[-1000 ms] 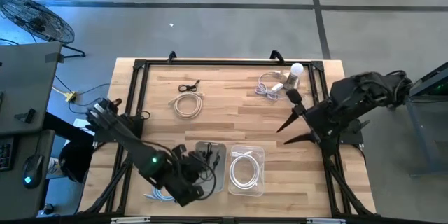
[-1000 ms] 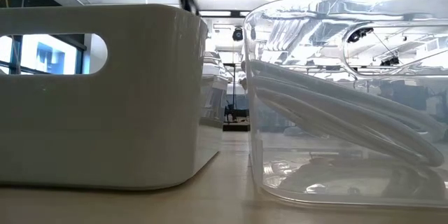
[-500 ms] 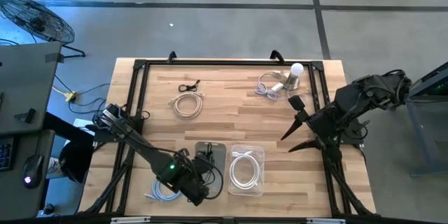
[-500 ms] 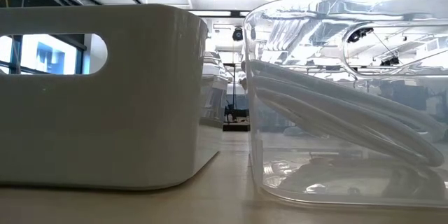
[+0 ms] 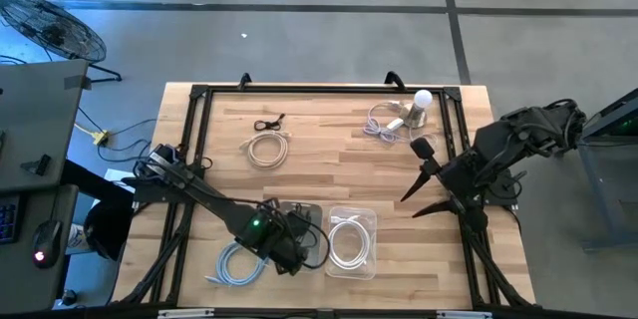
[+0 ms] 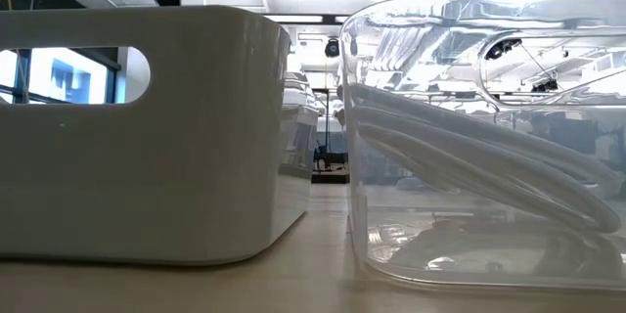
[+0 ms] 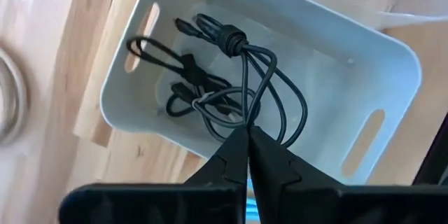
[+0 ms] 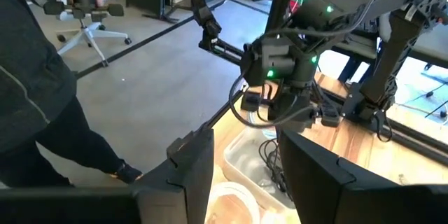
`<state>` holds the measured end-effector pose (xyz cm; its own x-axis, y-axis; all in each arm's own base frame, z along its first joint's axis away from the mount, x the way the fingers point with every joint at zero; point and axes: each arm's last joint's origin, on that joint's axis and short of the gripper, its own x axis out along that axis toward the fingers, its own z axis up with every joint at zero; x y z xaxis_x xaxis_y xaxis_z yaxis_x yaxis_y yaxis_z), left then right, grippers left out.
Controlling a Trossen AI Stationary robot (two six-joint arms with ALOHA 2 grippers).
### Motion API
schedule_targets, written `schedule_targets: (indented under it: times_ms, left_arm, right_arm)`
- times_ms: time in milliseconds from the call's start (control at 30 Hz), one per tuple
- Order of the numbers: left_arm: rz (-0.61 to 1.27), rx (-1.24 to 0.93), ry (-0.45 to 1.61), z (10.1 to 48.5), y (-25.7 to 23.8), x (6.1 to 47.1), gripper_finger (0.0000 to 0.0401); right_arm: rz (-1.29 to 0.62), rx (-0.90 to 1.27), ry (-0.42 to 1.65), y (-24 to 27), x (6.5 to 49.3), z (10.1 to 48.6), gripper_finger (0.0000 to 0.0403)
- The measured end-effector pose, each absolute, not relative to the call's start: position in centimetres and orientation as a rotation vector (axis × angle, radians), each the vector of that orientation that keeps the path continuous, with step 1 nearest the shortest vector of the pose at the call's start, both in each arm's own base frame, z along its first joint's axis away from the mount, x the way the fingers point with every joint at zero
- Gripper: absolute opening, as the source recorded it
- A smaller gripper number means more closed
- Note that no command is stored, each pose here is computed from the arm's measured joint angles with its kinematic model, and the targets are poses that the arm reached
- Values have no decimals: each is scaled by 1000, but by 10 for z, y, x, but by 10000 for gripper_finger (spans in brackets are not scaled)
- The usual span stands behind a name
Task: Pick & Place USB Port
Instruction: Put the black USB cable into the gray bin, then put the brown HDMI cable into the transparent bin
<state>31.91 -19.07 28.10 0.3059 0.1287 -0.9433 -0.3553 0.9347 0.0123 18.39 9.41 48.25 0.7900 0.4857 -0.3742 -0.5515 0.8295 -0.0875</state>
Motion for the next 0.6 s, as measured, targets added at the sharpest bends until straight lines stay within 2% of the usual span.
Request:
schedule_targets:
  times_ms: [133, 433, 600]
  left_arm:
    - [308, -180, 1215, 281, -191, 319, 35]
    - [355, -149, 1220, 281, -184, 319, 137]
    - [393, -175, 1235, 280, -175, 322, 155]
  right_arm:
    - [562, -198, 364, 94, 183, 481, 154]
    - [562, -200, 368, 94, 183, 481, 154]
    - [563, -204, 374, 94, 183, 480, 154]
